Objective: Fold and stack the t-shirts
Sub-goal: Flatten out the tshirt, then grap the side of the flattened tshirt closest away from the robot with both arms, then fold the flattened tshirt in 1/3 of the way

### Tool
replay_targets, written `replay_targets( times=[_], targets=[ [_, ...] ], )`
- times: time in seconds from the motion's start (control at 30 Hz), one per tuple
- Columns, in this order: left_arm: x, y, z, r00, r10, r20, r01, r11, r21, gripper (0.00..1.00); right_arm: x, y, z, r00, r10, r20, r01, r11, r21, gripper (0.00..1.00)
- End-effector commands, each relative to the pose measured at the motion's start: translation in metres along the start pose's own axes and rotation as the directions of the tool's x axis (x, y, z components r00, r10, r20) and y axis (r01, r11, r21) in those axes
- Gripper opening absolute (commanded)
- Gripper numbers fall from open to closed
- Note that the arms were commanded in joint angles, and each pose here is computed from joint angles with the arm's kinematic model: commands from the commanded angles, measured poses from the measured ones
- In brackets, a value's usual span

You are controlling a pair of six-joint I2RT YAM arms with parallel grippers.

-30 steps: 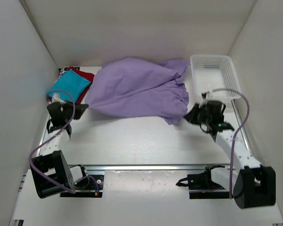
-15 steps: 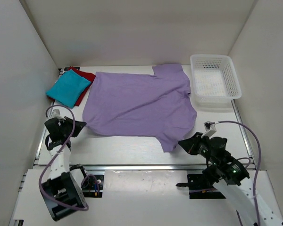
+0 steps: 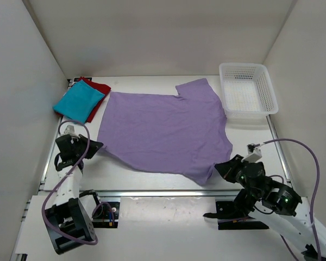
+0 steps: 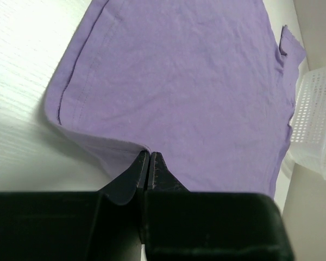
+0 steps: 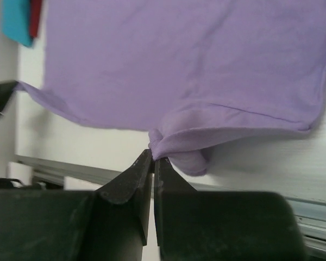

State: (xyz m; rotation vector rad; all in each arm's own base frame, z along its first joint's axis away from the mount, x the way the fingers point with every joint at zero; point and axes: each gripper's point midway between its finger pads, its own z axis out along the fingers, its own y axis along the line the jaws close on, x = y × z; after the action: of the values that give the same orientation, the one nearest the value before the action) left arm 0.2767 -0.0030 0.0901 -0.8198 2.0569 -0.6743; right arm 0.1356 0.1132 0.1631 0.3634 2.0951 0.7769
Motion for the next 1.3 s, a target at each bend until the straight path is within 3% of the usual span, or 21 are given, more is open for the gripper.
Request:
replay_targets(
  times=[0.0, 0.13, 0.27, 0.33, 0.4, 0.5, 0.8, 1.27],
  targets=[
    [-0.01, -0.012, 0.005, 0.999, -0.008, 0.038, 0.006, 0.999, 0.049, 0.0, 0.003, -0.012, 0.012, 0.999, -0.011, 0.037, 0.009, 0.997, 0.071, 0.0],
    [-0.016, -0.005, 0.013, 0.993, -0.108, 0.048, 0.106, 0.994, 0.041, 0.0, -0.013, -0.011, 0.027, 0.986, -0.13, 0.105, 0.112, 0.981, 0.158, 0.0],
    [-0.021, 0.002, 0.018, 0.983, -0.161, 0.084, 0.159, 0.987, 0.031, 0.0, -0.052, -0.011, 0.063, 0.965, -0.245, 0.089, 0.223, 0.953, 0.206, 0.0],
    [-0.028, 0.005, 0.019, 0.975, -0.188, 0.114, 0.187, 0.982, 0.024, 0.0, -0.073, -0.026, 0.081, 0.979, -0.184, 0.092, 0.172, 0.977, 0.13, 0.0],
    [-0.038, -0.003, 0.02, 0.97, -0.203, 0.132, 0.198, 0.979, 0.048, 0.0, -0.105, -0.053, 0.085, 0.99, -0.038, 0.137, 0.031, 0.998, 0.051, 0.0],
    [-0.041, 0.002, 0.027, 0.967, -0.222, 0.128, 0.221, 0.975, 0.022, 0.0, -0.123, -0.071, 0.099, 0.987, -0.096, 0.131, 0.071, 0.98, 0.186, 0.0],
    [-0.05, 0.011, 0.041, 0.955, -0.257, 0.148, 0.26, 0.965, -0.006, 0.0, -0.143, -0.061, 0.148, 0.989, -0.118, 0.095, 0.099, 0.979, 0.18, 0.0],
    [-0.081, 0.004, 0.084, 0.973, -0.193, 0.129, 0.206, 0.974, -0.092, 0.0, -0.165, -0.071, 0.193, 0.989, -0.132, 0.064, 0.116, 0.972, 0.206, 0.0]
  ],
)
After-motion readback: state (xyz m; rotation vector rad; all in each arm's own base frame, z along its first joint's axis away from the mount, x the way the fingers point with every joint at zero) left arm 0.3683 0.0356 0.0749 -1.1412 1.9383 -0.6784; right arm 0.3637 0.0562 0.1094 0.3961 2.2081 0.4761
